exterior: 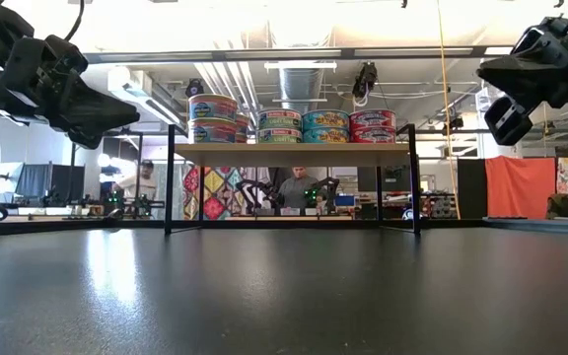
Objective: Stack canned seafood by type on shelf
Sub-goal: Return to Home Position
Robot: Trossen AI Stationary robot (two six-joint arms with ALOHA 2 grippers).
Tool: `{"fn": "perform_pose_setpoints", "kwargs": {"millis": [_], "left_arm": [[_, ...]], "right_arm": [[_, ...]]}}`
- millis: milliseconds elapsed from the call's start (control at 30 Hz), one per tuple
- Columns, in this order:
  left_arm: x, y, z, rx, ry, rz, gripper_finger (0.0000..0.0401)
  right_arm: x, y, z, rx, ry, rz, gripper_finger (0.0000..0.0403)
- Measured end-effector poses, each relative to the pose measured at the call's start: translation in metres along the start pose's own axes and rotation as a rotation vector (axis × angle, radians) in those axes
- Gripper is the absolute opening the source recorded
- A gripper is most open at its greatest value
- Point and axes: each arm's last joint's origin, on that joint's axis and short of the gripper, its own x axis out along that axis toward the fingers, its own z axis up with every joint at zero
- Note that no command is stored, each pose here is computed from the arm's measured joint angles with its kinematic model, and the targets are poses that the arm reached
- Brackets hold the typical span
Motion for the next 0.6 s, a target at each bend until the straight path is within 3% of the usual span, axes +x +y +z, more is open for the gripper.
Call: {"fn": "perform_pose_setpoints", "kwargs": {"millis": [600], "left_arm": [[0.0, 0.0, 0.0, 0.0, 0.0, 0.0, 0.0062]], "right_arm": [[0.0009, 0.0043, -0.0026, 0.003, 0.027, 0.047, 0.0018]]}}
